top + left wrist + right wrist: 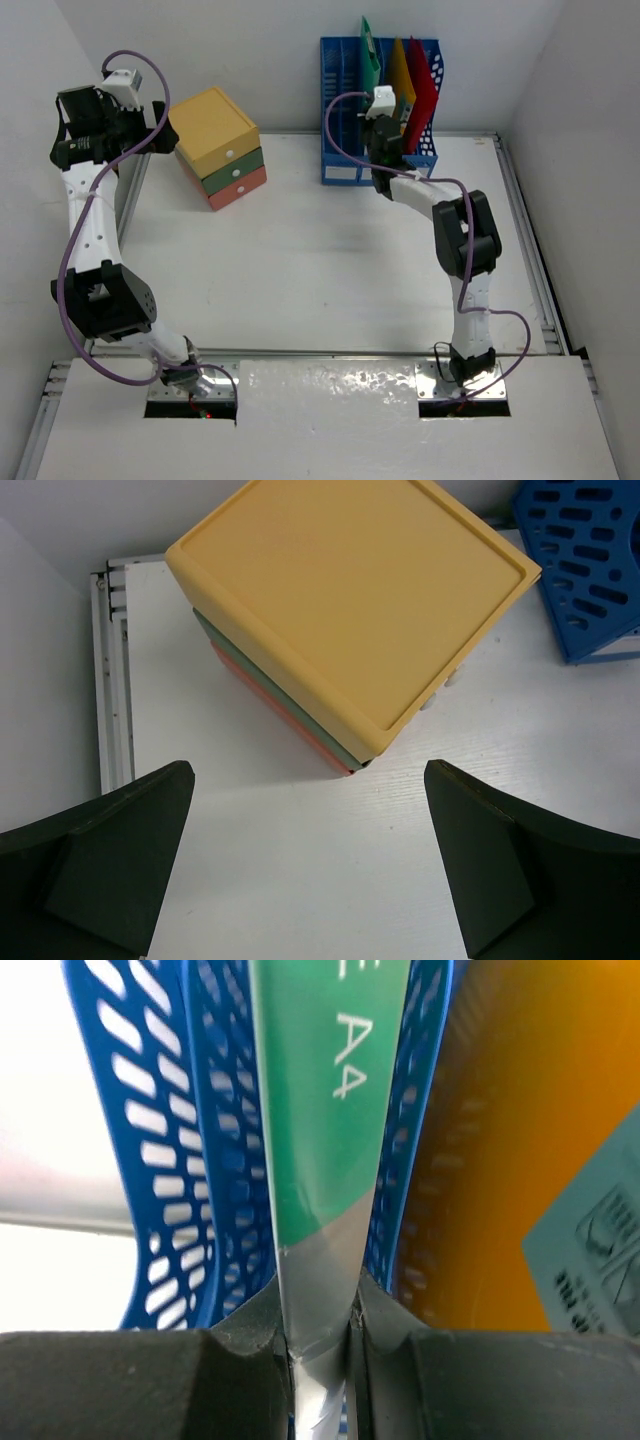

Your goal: Organize the desk

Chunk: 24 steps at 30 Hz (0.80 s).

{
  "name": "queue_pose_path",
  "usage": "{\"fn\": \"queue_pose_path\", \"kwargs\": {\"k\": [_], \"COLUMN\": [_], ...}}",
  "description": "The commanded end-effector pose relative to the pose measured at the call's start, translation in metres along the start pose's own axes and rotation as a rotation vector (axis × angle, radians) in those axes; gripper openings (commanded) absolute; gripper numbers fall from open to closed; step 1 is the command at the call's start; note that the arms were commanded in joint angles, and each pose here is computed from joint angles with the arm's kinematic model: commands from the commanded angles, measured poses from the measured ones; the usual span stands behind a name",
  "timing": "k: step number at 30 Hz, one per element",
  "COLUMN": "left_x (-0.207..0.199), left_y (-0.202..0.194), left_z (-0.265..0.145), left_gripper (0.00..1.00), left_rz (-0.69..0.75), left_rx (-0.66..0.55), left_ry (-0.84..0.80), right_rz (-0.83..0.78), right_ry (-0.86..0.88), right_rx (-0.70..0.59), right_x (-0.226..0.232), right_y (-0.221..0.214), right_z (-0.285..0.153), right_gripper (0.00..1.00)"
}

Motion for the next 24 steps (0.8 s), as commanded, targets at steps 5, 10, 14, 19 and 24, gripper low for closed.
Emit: {"fn": "queue_pose_path", "kwargs": {"k": [5,10,14,19,24], "left_x": [0.003,0.0,-0.002,0.004,0.008], "left_y": [0.006,0.011,0.016,0.008,-0.017], "left_z": [-0.005,-0.011,-0.022,-0.034,-0.051], "left_gripper": [0.99,1.0,0.99,1.0,1.0], "left_rz": [0.02,0.022,0.029,0.005,-0.057], "left_rx": [-0.041,-0.059,-0.075,-0.053,-0.037], "left_ry": [-0.005,-0.014,0.011,0.162,0.351], "right_rz": [0.001,-0.183,-0.182,-0.199,-0.274], "right_ry": [0.096,0.187,0.264,0.357,0.249], "right_rx": [-0.039,-0.046,0.001,0.166,0.555], "right_x": [0.008,0.032,0.043,0.027,-0.024], "right_y": [0.024,0.061,0.09,0.109,0.037], "right_z": [-0.012,-0.033,-0.063,-0.129,-0.214], "right_gripper": [0.46,0.76,0.99,0.99,0.99]}}
Point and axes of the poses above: each gripper's point midway between its finger pads, its own z axis out along the fingers, its own x axis along the line the jaws close on, y = z × x, the point moved 8 cm from there along -z, back along the fingers, and after that the axes turned 7 degrees about z, right-handed, at the moved point
